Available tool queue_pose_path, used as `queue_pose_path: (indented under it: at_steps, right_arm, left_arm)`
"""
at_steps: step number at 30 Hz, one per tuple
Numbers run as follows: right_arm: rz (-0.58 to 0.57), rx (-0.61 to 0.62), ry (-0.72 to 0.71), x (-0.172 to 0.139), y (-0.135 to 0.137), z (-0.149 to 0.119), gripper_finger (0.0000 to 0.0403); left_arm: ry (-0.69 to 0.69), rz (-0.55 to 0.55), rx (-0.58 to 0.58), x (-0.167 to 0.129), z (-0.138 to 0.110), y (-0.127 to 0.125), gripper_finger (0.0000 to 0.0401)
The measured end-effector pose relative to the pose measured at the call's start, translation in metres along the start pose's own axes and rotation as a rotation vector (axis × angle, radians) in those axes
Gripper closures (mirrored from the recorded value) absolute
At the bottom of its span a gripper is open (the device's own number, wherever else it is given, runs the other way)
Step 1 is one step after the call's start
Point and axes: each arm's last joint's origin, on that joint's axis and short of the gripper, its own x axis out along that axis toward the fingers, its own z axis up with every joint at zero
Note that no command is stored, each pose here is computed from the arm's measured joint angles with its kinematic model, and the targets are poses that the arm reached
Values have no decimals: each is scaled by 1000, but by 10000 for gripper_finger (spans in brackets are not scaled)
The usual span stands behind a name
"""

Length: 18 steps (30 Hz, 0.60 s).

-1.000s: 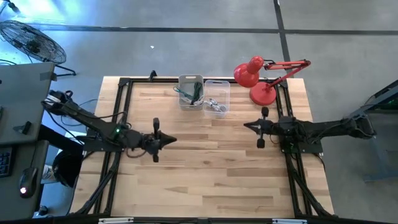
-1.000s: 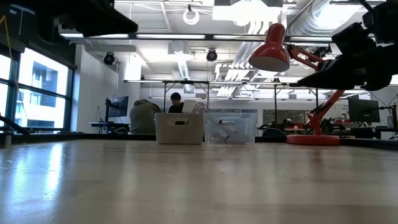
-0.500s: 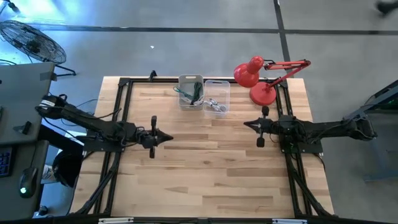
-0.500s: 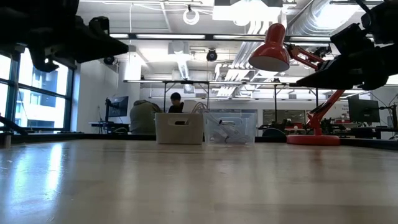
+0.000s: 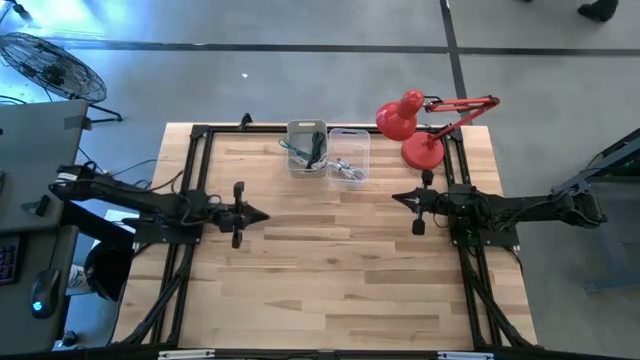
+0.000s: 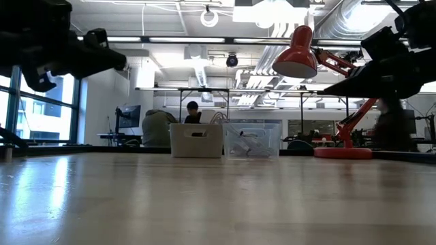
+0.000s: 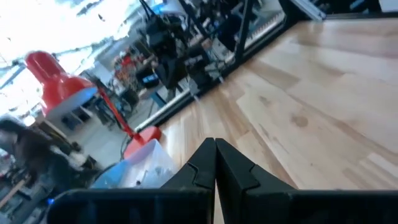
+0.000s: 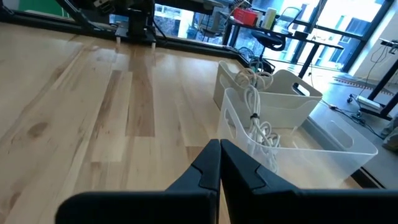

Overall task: Pick & Place USB Port
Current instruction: Return to Home Position

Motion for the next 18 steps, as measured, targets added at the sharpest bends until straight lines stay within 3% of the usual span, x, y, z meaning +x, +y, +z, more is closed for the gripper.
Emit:
queue_pose_path:
  at_steps: [6, 10, 18]
  right_arm:
    - [-25, -5, 8, 0, -1, 0, 402]
    - [-28, -7, 8, 0, -1, 0, 402]
    - [-33, -8, 10, 0, -1, -1, 402]
  left_arm:
    - [-6, 7, 22, -11, -6, 0, 401]
    - [44, -46, 55, -13, -11, -4, 401]
    - [-11, -184, 87, -15, -12, -10, 401]
